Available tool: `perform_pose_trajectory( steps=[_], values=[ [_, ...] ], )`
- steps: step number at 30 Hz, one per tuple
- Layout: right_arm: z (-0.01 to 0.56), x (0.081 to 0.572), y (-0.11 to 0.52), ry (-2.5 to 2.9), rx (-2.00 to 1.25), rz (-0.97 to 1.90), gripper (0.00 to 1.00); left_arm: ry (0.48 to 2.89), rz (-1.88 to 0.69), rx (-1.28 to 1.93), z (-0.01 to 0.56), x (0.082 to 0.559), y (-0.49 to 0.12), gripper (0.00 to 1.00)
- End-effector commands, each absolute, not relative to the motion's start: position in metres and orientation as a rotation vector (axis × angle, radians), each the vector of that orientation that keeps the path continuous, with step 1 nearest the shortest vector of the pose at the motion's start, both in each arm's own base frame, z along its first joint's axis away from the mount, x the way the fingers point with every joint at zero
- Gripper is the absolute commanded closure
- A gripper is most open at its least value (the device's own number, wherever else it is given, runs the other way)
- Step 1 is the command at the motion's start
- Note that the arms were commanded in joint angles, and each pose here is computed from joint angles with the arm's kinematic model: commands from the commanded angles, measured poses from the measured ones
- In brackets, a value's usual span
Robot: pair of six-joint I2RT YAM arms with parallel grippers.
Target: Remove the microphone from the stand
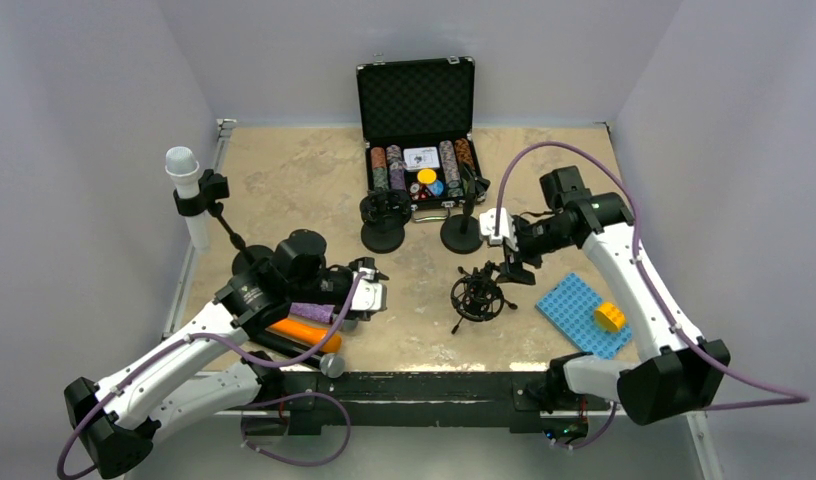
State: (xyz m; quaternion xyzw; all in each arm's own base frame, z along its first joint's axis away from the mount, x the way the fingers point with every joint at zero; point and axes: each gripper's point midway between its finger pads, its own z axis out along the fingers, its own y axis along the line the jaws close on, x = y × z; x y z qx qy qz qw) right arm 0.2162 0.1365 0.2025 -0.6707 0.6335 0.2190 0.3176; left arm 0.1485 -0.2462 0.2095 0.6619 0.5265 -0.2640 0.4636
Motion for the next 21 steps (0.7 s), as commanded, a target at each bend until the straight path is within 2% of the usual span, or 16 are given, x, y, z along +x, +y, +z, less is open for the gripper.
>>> perform_pose_trajectory(
  steps=[1,4,10,21],
  values=[
    [0.212,0.212,0.158,1.537,-1.877,0.618,0.25,1.231,-0.668,1.605,0.231,0.148,-0.25,0.41],
    [0.204,0.2,0.165,1.479,-1.982,0.631,0.3,1.224,-0.67,1.596,0.234,0.148,-0.249,0.41],
    [0.196,0.192,0.168,1.514,-2.016,0.688,0.54,1.216,-0.621,1.594,0.238,0.156,-0.245,0.41],
    [0.2,0.204,0.133,1.74,-1.785,0.616,0.81,1.22,-0.63,1.585,0.24,0.157,-0.246,0.41]
  ],
)
